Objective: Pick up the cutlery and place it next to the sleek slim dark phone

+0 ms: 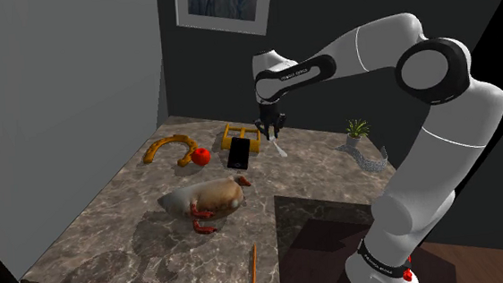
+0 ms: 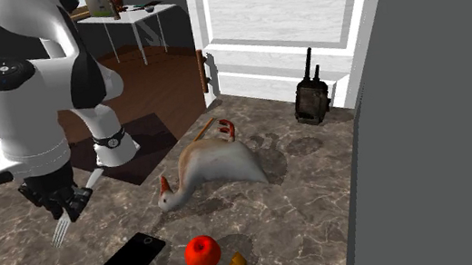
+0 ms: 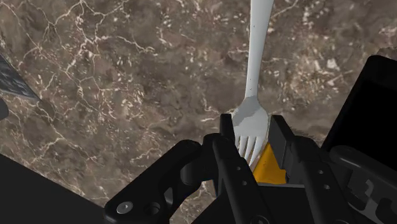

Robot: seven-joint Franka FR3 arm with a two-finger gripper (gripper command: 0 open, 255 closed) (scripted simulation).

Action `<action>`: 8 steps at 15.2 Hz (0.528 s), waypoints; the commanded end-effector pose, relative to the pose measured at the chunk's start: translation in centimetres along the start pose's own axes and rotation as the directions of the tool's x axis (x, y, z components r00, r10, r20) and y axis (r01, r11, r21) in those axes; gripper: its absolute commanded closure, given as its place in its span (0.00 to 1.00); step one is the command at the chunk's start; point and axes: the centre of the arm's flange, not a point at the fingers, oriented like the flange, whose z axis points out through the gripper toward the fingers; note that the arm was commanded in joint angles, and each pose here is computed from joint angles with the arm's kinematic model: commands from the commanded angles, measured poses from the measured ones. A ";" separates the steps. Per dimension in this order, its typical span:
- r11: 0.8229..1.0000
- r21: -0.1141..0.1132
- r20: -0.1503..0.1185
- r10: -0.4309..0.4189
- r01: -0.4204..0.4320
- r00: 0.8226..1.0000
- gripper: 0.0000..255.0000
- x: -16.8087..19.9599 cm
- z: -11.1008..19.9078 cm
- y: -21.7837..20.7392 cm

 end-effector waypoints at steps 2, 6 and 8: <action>1.000 0.000 0.000 0.000 0.000 1.000 1.00 0.0 1.6 -0.3; 1.000 0.000 0.000 0.000 0.000 1.000 1.00 0.0 3.7 -0.8; 1.000 0.000 0.000 0.000 0.000 1.000 1.00 0.0 4.7 -1.1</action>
